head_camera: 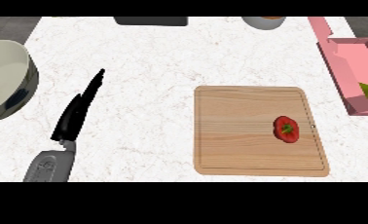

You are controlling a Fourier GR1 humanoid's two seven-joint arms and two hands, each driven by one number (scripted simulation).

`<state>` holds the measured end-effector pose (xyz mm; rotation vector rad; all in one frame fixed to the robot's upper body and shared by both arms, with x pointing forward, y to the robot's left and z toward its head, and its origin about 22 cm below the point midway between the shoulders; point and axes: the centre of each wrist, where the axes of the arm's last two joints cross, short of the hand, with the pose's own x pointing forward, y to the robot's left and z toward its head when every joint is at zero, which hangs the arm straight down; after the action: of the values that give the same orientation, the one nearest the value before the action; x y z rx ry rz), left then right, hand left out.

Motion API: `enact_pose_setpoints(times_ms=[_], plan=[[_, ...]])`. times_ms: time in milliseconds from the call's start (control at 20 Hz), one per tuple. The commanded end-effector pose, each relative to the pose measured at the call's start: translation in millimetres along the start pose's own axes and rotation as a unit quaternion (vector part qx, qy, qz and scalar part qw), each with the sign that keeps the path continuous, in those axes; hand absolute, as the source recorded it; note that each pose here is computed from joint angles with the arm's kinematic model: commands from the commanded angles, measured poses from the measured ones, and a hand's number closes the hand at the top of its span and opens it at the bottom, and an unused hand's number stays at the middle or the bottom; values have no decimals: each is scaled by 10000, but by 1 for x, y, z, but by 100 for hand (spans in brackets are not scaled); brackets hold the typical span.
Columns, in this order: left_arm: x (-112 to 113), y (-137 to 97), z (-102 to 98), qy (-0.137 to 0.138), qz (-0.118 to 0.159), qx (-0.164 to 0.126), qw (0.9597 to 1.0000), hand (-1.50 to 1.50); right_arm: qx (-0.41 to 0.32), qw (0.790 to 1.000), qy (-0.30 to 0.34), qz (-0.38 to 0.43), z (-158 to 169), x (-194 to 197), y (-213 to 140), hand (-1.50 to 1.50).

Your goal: Pick the pear from the cutting board and place it in the cardboard box

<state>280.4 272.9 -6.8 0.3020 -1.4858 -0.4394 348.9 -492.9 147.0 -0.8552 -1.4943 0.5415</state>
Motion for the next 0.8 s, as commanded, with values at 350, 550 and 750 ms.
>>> enact_pose_setpoints(times_ms=[350, 550, 750], plan=[[-2, 9, 2, -103, -68, 22, 9999, 0, -1057, 9671, 286, -2297, 10, -31, -24, -150], [4, 0, -1, -68, 4, 15, 10000, 0, -1648, 9542, 62, -2497, 28, -47, -45, -150], [9, 6, -11, -76, 89, 31, 9999, 0, -1923, 9444, -72, -2665, 55, -72, -51, -150]])
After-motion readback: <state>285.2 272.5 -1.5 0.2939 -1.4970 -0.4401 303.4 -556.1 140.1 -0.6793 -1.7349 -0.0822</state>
